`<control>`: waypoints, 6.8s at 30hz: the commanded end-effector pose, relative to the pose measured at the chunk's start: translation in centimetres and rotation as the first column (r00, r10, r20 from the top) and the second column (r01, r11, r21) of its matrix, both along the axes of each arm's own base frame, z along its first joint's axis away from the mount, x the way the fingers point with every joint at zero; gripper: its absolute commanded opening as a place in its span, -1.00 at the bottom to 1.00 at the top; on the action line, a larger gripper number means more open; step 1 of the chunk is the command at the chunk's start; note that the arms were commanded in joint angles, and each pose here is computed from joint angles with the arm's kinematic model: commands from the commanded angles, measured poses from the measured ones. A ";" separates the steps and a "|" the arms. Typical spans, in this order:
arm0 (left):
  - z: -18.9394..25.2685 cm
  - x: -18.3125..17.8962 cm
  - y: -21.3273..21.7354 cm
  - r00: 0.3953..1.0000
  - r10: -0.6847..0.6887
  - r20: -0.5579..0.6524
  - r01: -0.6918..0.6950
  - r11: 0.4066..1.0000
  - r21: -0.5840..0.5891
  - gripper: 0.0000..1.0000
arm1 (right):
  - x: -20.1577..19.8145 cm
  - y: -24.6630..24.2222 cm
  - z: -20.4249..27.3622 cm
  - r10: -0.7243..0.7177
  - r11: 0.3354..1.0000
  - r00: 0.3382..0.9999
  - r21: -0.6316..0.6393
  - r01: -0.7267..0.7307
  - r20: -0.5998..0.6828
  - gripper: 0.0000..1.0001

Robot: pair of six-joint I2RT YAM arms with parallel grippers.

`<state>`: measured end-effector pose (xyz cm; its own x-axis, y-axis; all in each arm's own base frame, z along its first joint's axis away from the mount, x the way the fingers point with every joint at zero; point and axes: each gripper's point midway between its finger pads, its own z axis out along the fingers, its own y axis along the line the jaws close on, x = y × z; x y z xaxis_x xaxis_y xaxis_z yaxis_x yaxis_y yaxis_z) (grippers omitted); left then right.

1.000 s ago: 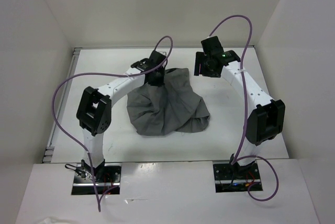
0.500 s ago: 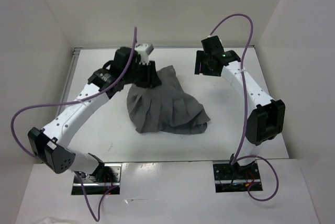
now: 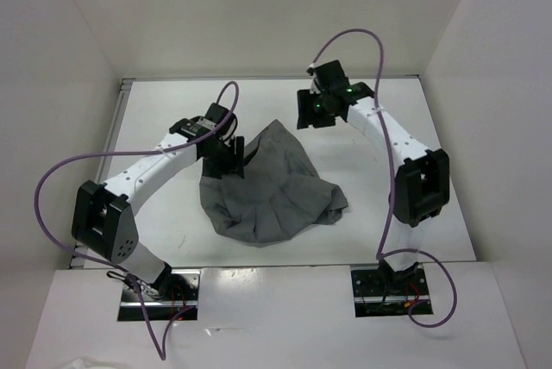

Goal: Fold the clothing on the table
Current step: Flatten the skirt out

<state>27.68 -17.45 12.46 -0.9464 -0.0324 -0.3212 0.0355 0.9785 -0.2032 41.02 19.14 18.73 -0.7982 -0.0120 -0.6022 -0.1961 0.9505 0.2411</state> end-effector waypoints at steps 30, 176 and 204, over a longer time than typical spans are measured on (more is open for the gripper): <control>3.3 4.4 4.2 0.973 0.197 0.117 -0.181 0.974 -0.133 0.47 | 2.8 12.9 -10.2 0.396 0.890 0.918 -0.238 -0.390 -0.023 0.12; -1.1 13.6 -3.2 0.911 0.345 0.228 -0.148 0.786 -0.600 -0.99 | 7.0 -9.9 -2.5 -0.384 0.923 0.922 0.014 0.383 0.052 -1.00; 23.3 -5.0 -0.6 0.826 0.143 0.546 0.344 0.639 -0.688 -0.99 | -10.3 -5.5 11.7 -0.046 0.926 0.989 0.378 -0.011 0.141 -1.00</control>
<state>26.82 -17.44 33.12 -0.6338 -0.4026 -0.6605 0.3874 0.5739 -0.7215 33.90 12.80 28.41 -0.6928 0.2578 -0.6735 -0.1815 0.8415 0.5089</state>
